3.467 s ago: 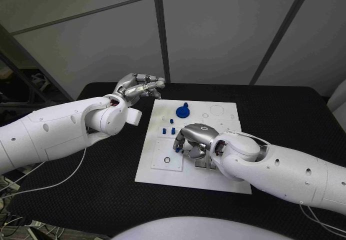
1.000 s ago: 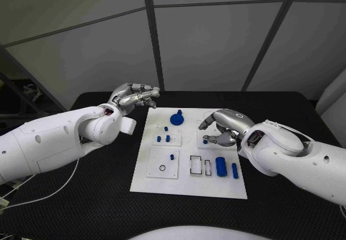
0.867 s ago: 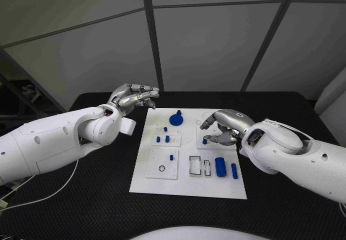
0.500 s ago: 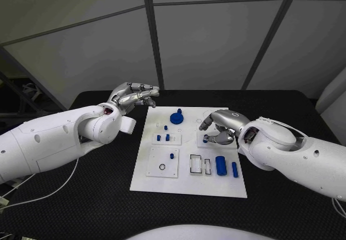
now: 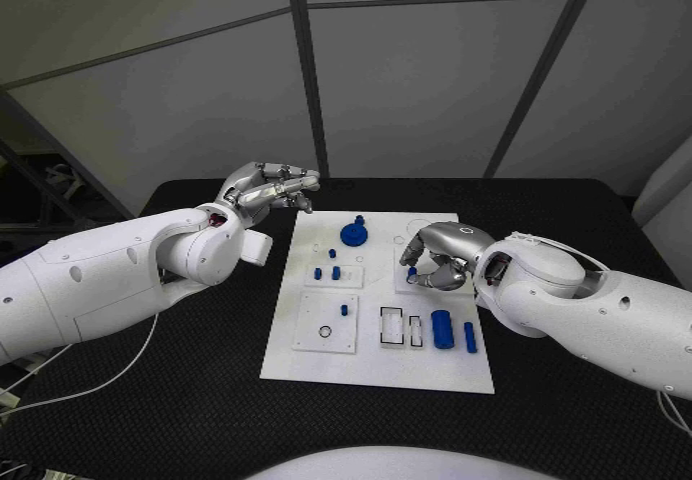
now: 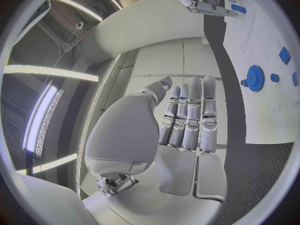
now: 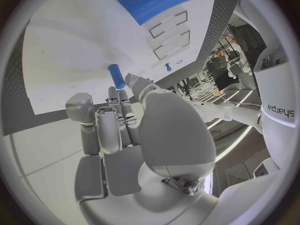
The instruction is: Assemble the parts on the task board
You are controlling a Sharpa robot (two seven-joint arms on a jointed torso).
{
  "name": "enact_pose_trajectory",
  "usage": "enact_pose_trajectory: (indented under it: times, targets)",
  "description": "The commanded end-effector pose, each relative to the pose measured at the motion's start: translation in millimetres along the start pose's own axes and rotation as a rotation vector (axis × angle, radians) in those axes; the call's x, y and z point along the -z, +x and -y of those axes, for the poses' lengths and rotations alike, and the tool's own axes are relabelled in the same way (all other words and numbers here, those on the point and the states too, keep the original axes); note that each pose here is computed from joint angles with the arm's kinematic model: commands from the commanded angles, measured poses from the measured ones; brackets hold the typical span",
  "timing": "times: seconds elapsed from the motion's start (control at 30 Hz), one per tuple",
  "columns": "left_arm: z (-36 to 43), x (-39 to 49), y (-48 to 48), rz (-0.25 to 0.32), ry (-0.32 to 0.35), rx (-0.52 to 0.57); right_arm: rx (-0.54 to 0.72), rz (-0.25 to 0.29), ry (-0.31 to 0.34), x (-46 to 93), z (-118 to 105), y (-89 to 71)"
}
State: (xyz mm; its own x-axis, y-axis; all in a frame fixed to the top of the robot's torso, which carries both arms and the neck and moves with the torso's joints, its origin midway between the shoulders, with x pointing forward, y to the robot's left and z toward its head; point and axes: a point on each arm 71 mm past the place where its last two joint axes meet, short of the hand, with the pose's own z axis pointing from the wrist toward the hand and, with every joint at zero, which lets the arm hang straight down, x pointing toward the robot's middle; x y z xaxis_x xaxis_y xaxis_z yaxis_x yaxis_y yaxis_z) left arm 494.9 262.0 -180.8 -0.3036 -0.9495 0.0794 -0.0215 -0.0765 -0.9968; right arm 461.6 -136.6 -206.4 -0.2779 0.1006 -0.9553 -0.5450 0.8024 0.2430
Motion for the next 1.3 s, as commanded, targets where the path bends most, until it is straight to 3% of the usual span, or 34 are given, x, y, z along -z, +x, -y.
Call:
enact_pose_trajectory:
  times: [0.03,0.67,1.03,1.3]
  targets:
    - [0.9,-0.2,0.8,-0.011,0.004,0.005,0.028,-0.033,0.012,-0.7,0.7,2.1]
    - [0.8,0.0,0.4,-0.010,0.001,0.004,0.037,-0.019,0.010,-1.7,-1.7,1.9]
    - [0.7,0.0,0.0,-0.009,0.000,0.004,0.036,0.093,0.021,1.7,-6.1,-6.2]
    - [0.3,-0.7,-0.3,-0.007,-0.001,0.003,-0.001,0.153,-0.022,15.7,-19.3,-14.9]
